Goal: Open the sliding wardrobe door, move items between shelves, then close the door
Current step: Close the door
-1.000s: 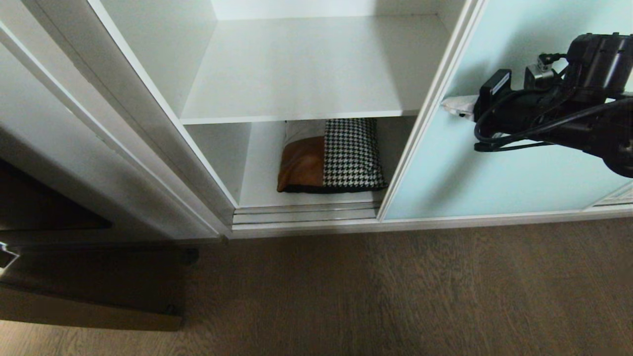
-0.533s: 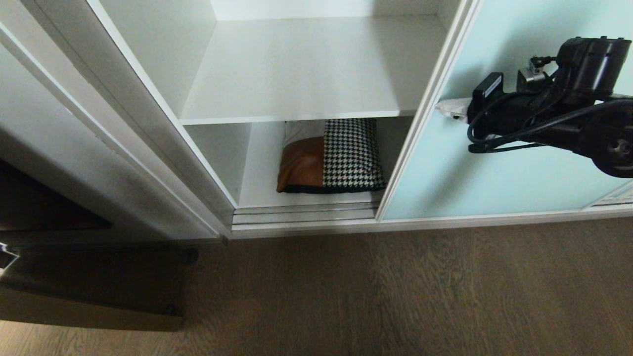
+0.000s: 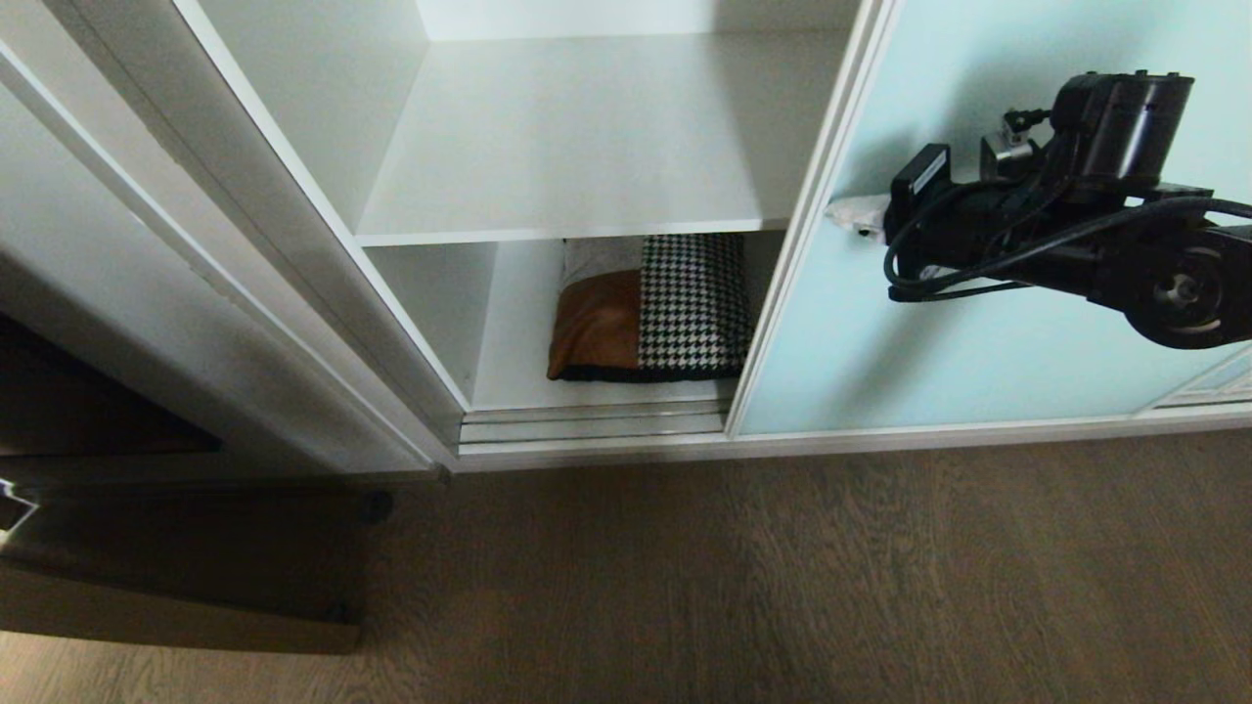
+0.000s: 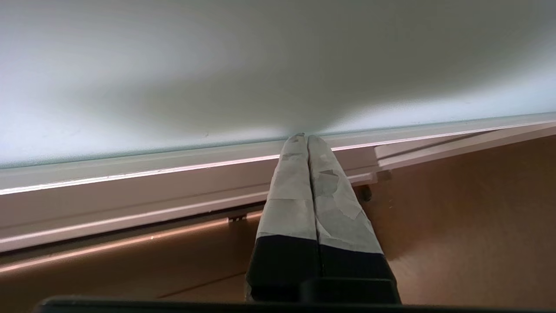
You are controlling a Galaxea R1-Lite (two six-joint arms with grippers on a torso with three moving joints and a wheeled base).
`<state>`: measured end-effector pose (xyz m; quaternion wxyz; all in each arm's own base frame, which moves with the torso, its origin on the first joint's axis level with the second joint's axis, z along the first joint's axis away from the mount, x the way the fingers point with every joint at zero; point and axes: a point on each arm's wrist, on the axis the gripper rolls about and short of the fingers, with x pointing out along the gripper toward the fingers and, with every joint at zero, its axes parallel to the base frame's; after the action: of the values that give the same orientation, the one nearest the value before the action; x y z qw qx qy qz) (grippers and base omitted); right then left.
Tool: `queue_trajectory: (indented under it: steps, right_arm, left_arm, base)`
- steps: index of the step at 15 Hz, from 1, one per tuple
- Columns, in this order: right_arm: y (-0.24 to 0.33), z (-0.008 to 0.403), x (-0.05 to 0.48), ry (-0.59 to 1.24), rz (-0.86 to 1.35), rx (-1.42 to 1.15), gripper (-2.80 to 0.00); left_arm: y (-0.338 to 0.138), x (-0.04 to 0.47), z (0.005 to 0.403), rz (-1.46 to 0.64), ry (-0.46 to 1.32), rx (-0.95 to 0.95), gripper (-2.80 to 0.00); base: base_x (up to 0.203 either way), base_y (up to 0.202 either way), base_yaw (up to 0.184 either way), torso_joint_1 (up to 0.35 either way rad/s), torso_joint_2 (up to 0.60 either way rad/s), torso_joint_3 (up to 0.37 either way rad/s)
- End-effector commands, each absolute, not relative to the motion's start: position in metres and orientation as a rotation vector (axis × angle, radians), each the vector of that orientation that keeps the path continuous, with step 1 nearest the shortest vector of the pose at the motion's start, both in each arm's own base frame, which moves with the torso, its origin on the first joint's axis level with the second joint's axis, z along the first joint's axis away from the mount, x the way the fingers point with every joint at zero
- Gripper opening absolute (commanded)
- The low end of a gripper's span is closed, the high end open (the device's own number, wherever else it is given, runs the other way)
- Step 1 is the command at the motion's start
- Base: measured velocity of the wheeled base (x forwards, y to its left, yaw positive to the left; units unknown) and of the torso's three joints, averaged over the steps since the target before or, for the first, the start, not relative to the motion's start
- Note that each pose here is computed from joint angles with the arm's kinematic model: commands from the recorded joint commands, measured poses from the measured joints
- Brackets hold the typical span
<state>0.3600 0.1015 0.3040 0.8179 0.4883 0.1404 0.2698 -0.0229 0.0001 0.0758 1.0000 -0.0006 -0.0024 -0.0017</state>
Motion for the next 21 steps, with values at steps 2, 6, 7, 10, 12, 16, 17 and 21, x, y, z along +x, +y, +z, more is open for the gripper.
queue_trajectory:
  steps: [2,6,7,10,12,16,17,21]
  right_arm:
    - [0.125,0.302,0.365,0.322,0.630,1.038,-2.80]
    - [0.162,0.297,0.363,0.363,0.712,0.996,-2.80]
    - [0.173,0.294,0.364,0.376,0.733,0.990,-2.80]
    - [0.207,0.290,0.358,0.396,0.812,0.930,-2.80]
    - [0.222,0.288,0.347,0.411,0.854,0.893,-2.80]
    - [0.205,0.316,0.303,0.375,0.898,0.881,-2.80]
    - [0.195,0.326,0.285,0.354,0.911,0.873,-2.80]
    - [0.138,0.354,0.210,0.256,0.911,0.795,-2.80]
  left_arm:
    - [0.000,-0.023,0.076,-0.003,-0.006,-0.002,-2.80]
    - [0.000,-0.023,0.076,-0.003,-0.005,-0.002,-2.80]
    - [0.000,-0.023,0.076,-0.003,-0.005,-0.002,-2.80]
    - [0.000,-0.023,0.076,-0.003,-0.006,-0.002,-2.80]
    - [0.000,-0.023,0.076,-0.003,-0.006,-0.002,-2.80]
    - [0.000,-0.023,0.076,-0.003,-0.006,-0.002,-2.80]
    - [0.000,-0.023,0.076,-0.003,-0.006,-0.002,-2.80]
    - [0.000,-0.023,0.076,-0.003,-0.006,-0.002,-2.80]
  base:
    - [0.000,0.000,0.000,0.000,0.00,0.000]
    - [0.000,0.000,0.000,0.000,0.00,0.000]
    - [0.000,0.000,0.000,0.000,0.00,0.000]
    - [0.000,0.000,0.000,0.000,0.00,0.000]
    - [0.000,0.000,0.000,0.000,0.00,0.000]
    - [0.000,0.000,0.000,0.000,0.00,0.000]
    - [0.000,0.000,0.000,0.000,0.00,0.000]
    - [0.000,0.000,0.000,0.000,0.00,0.000]
